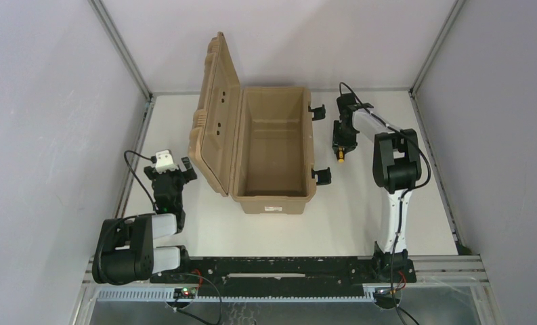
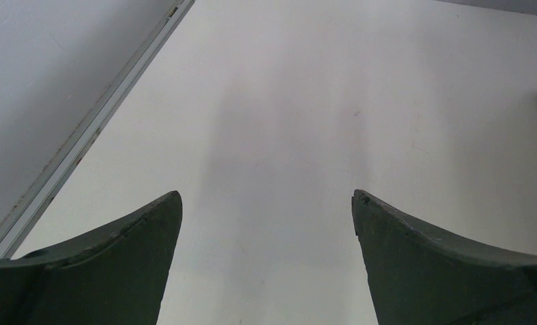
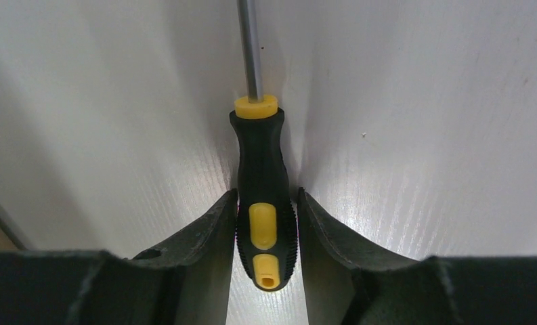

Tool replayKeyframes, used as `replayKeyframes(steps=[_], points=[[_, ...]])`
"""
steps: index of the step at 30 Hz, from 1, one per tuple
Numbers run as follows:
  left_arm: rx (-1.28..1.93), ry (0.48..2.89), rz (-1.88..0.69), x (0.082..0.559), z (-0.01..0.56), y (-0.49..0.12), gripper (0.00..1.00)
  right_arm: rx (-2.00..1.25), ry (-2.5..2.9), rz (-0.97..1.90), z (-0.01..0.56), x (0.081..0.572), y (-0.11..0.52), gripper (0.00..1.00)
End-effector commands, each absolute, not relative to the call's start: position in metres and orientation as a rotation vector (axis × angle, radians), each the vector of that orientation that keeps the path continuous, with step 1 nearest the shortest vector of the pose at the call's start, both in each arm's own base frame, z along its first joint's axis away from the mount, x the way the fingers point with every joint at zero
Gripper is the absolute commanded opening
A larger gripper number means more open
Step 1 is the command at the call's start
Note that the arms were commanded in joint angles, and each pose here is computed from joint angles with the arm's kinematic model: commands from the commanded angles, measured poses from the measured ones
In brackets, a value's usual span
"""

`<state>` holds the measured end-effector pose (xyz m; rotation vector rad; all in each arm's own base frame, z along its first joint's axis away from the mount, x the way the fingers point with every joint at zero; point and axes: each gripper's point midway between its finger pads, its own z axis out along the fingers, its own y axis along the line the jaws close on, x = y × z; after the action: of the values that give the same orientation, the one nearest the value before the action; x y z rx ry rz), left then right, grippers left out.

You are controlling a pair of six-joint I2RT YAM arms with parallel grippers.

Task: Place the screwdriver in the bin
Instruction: Pick up the screwdriver from the center of the board.

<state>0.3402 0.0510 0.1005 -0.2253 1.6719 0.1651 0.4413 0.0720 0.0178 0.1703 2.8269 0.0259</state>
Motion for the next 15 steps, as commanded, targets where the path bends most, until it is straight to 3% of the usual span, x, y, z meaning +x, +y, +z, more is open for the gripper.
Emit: replayKeyframes(steps=[1, 8, 15], points=[[-0.216, 1.571, 0.170, 0.353, 0.134, 0.053, 1.00, 0.203, 2.820, 0.013, 0.014, 0.442, 0.068, 0.44], [-0.216, 1.571, 0.170, 0.354, 0.135, 0.053, 1.00, 0.210, 2.820, 0.025, 0.015, 0.442, 0.066, 0.31], [-0.216, 1.571, 0.170, 0.354, 0.135, 0.053, 1.00, 0.229, 2.772, 0.221, 0.038, 0.444, 0.075, 0.30]])
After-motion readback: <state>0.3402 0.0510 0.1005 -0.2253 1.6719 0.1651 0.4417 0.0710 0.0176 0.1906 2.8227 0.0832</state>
